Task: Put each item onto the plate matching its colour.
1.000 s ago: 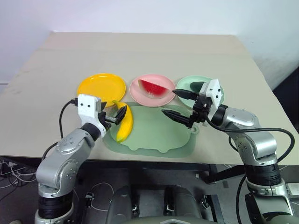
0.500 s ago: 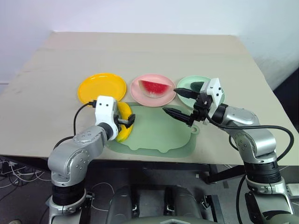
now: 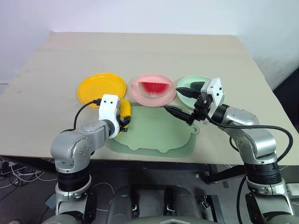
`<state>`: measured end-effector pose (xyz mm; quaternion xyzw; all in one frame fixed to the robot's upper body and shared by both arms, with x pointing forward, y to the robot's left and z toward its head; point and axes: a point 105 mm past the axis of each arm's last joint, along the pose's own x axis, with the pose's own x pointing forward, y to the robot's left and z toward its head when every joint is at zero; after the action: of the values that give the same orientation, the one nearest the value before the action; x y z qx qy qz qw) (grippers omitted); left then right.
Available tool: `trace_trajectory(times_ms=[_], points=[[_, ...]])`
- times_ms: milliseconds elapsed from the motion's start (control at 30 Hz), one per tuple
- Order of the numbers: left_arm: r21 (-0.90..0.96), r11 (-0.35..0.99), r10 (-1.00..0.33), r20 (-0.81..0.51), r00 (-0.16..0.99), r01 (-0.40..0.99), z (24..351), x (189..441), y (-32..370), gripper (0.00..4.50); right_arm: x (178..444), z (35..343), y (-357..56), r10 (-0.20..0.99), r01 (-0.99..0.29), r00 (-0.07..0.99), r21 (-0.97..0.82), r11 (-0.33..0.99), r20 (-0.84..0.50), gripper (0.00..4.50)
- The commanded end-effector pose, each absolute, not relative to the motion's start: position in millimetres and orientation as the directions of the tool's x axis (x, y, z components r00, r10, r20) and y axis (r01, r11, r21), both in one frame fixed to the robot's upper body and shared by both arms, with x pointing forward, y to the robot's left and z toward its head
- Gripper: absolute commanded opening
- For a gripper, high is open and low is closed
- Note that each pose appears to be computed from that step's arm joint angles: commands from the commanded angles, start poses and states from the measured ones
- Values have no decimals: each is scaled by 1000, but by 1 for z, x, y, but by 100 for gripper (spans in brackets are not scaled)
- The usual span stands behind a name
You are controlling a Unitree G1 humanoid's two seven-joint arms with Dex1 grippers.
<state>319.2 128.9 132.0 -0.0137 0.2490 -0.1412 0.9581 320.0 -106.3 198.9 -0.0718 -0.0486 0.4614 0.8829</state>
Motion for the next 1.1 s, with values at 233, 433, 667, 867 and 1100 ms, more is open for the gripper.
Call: trace_trajectory(times_ms=[233, 433, 667, 867, 1100], points=[[-32, 978, -207, -269, 941, 206, 179, 344, 165, 181, 318, 216, -109, 818, -792, 569, -211, 573, 85, 450], [44, 982, -174, -145, 974, 182, 205, 364, 194, 181, 320, 216, -103, 826, -800, 556, -207, 563, 95, 450], [68, 985, -152, -110, 982, 160, 205, 384, 220, 181, 323, 218, -104, 826, -798, 554, -217, 562, 100, 450], [49, 996, -65, -140, 988, 73, 194, 412, 221, 181, 323, 219, -105, 829, -800, 552, -224, 557, 91, 450], [-7, 1000, -16, -169, 985, 15, 184, 433, 213, 181, 323, 220, -106, 829, -799, 553, -227, 556, 83, 450]])
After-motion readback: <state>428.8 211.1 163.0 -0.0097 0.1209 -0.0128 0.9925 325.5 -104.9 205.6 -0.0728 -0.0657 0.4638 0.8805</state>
